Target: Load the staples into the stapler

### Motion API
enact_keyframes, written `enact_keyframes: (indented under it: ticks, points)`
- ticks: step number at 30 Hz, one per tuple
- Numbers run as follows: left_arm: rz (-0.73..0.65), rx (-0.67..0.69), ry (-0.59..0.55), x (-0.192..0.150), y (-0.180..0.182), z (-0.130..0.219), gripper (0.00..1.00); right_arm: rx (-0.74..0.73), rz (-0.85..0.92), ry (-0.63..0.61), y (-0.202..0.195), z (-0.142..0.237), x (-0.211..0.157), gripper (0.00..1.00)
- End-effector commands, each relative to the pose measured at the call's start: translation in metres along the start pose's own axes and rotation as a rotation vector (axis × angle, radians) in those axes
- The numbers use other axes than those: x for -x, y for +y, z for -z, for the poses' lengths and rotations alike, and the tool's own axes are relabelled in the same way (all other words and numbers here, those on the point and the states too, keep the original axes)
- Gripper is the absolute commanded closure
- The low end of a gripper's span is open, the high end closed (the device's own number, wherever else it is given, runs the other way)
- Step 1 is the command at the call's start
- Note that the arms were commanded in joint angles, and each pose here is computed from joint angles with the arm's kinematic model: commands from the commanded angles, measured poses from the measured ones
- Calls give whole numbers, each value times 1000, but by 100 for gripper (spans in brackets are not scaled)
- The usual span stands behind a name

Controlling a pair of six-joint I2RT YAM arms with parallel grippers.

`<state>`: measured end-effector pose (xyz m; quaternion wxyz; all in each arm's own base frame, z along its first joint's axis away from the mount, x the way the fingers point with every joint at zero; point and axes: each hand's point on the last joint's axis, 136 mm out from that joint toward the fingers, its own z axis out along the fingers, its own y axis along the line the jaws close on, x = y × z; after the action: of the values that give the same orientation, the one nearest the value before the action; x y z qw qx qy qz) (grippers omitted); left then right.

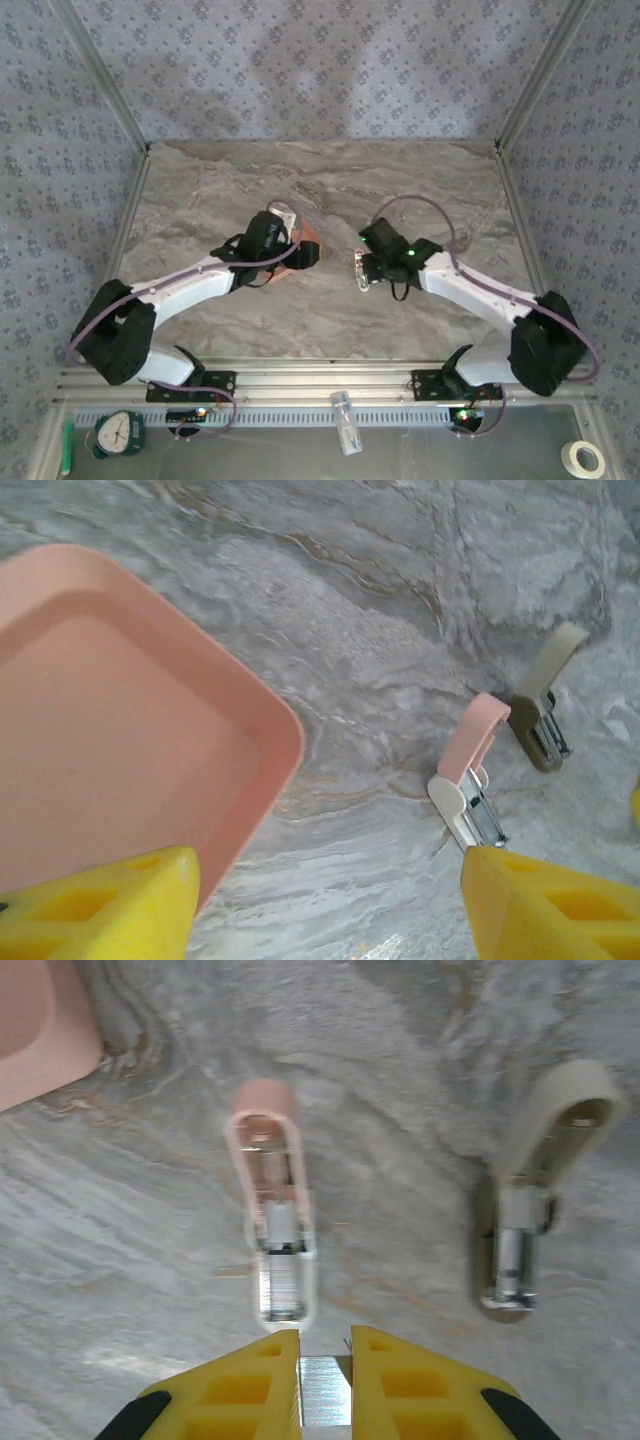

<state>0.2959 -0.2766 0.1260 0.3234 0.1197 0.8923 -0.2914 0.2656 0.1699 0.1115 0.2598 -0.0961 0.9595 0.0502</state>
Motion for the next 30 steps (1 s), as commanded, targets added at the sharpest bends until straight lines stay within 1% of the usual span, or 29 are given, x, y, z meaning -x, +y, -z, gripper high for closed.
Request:
enact_keyframes:
  ticks: [1, 5, 10, 12, 23, 30]
  points:
    - [-72, -36, -72, 22, -21, -7, 30, 14, 58, -34, -23, 2, -3, 82]
    - [-65, -54, -70, 22, -31, -21, 29, 36, 21, -33, -52, 0, -11, 82]
    - [-99, -63, -51, 21, -44, -36, 29, 77, -22, -40, -66, -4, -8, 82]
    - [-102, -61, -49, 21, -47, -40, 28, 100, -32, -29, -66, -7, -7, 82]
    - [-95, -30, -68, 24, -42, -44, 28, 64, -62, 41, -68, -33, 0, 82]
    - [-97, -28, -63, 23, -42, -44, 28, 52, -41, 49, -68, -41, 2, 82]
